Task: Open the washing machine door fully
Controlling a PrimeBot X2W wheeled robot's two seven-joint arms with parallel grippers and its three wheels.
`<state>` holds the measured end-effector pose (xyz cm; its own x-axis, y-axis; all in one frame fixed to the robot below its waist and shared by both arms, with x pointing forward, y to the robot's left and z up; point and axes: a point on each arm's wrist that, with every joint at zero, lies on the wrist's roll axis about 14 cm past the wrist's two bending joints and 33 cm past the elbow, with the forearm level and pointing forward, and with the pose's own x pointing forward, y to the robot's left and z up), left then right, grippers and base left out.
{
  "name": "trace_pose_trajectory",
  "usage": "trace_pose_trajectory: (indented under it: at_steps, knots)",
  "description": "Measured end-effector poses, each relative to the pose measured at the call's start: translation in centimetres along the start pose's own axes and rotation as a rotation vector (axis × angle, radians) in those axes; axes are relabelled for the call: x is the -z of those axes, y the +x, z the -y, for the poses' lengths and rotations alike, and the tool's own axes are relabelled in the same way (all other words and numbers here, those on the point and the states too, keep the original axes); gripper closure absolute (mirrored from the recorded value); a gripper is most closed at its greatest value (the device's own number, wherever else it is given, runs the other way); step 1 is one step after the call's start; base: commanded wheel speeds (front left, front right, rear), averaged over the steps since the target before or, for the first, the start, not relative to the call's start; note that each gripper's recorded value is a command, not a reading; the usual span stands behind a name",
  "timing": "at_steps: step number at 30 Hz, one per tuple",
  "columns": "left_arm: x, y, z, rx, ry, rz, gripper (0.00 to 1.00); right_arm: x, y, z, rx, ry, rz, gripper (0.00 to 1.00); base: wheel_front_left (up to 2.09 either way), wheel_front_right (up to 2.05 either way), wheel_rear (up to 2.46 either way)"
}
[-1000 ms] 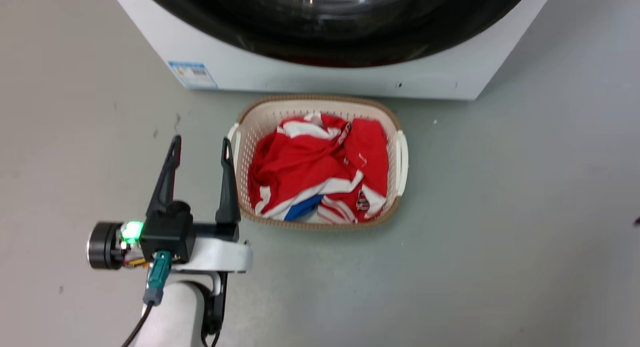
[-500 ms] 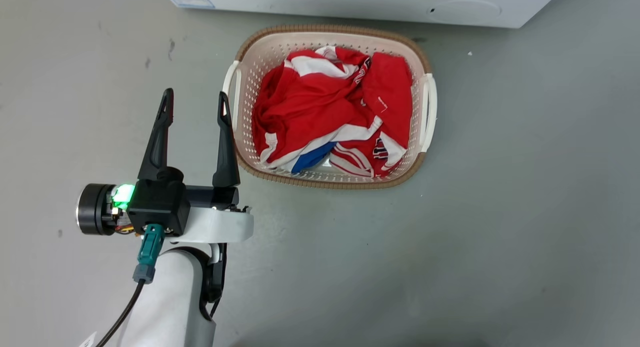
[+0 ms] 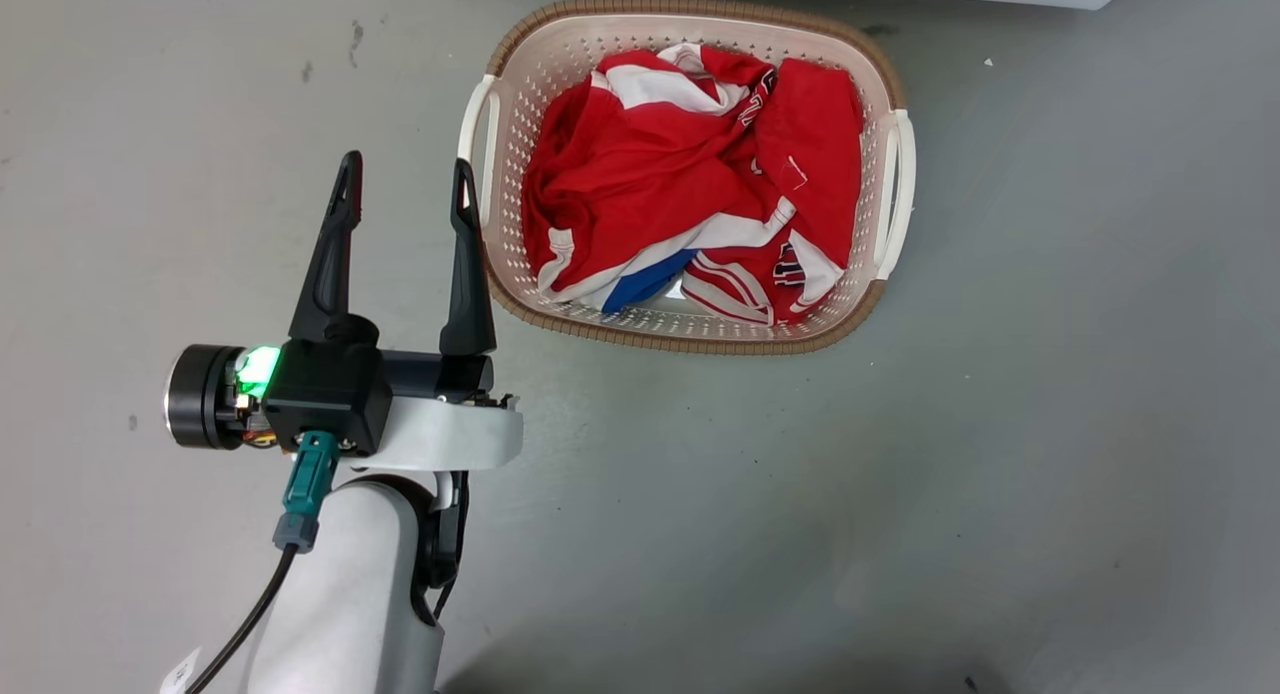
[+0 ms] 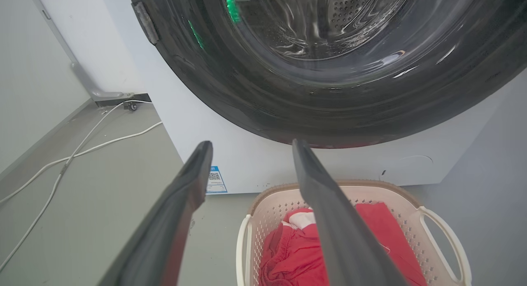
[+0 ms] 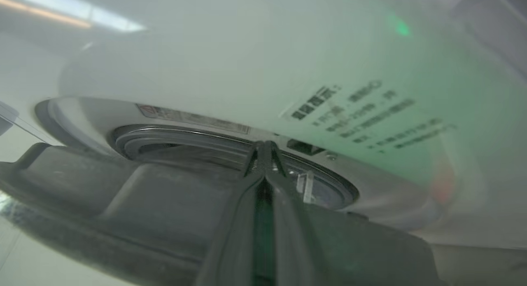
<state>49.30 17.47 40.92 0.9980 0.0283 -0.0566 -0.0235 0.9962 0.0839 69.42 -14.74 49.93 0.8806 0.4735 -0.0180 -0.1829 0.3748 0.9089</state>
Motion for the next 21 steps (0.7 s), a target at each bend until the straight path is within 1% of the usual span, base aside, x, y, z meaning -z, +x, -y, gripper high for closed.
trace_pose_trajectory:
  at_steps: [3, 7, 11, 16, 21]
  knots:
    - [-0.1, 0.2, 0.0, -0.002, 0.001, 0.003, 0.00, 0.9, 0.1, 0.3, 0.014, -0.024, -0.049, 1.00, 0.00, 0.00, 0.00]
    - [-0.4, 0.1, -0.1, -0.005, 0.000, 0.009, 0.00, 1.3, -0.1, -0.6, -0.008, -0.023, -0.072, 1.00, 0.00, 0.00, 0.00]
    - [-1.0, 0.1, 0.1, -0.003, -0.005, 0.021, 0.00, 2.3, -1.2, -0.5, 0.002, -0.024, -0.108, 1.00, 0.00, 0.00, 0.00]
    - [-1.6, -0.2, 0.2, -0.002, -0.011, 0.031, 0.00, 4.4, -3.1, 0.0, 0.030, -0.033, -0.186, 1.00, 0.00, 0.00, 0.00]
    - [-2.5, -0.3, 0.4, 0.006, -0.016, 0.053, 0.00, 6.3, -4.8, -0.9, 0.010, -0.016, -0.248, 1.00, 0.00, 0.00, 0.00]
